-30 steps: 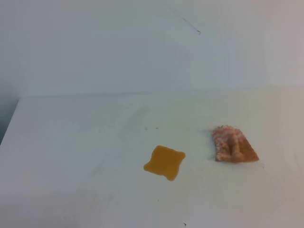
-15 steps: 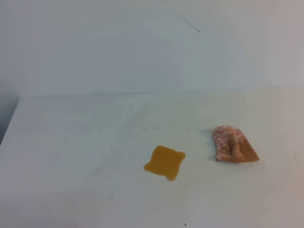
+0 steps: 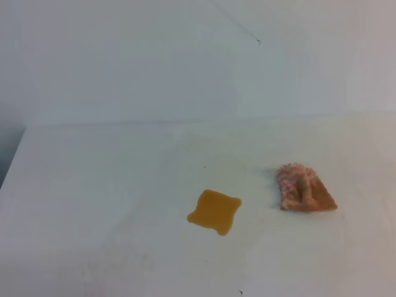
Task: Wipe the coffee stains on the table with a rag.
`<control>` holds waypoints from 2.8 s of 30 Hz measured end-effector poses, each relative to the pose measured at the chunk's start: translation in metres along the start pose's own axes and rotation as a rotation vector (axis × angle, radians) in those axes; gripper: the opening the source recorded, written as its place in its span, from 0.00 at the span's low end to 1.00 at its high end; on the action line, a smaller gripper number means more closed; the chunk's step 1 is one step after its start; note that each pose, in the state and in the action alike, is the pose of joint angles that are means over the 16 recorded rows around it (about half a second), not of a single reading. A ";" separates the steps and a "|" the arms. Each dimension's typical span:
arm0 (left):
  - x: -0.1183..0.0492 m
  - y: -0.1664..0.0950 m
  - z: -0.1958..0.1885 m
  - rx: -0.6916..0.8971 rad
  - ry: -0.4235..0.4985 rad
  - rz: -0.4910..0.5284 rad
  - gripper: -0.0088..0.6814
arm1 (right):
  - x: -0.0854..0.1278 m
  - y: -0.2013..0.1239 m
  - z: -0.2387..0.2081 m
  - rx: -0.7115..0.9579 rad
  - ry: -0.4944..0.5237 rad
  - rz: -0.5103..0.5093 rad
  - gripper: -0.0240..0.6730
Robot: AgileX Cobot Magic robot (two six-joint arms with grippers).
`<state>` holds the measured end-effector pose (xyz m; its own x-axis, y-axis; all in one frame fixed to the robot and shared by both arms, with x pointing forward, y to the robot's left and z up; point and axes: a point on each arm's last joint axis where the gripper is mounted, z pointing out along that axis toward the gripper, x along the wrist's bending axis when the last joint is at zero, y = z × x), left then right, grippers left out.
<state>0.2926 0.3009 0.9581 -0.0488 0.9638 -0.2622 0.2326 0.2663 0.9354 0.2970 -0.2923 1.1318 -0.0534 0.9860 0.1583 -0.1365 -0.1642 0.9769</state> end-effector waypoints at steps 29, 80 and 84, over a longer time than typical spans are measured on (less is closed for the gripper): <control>0.000 0.001 0.000 -0.001 0.000 0.000 0.01 | 0.024 -0.034 0.177 0.784 0.441 0.007 0.03; 0.000 0.000 -0.001 -0.011 -0.003 0.000 0.01 | 0.065 -0.273 0.319 1.380 0.449 -0.306 0.26; 0.000 -0.002 0.000 -0.008 -0.002 0.000 0.01 | 0.071 -0.264 0.325 1.388 0.482 -0.281 0.14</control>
<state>0.2922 0.3009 0.9564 -0.0463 0.9638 -0.2625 0.2244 0.2661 0.9374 0.6506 -0.1690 0.9321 -0.5366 0.8294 0.1557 0.8113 0.4563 0.3654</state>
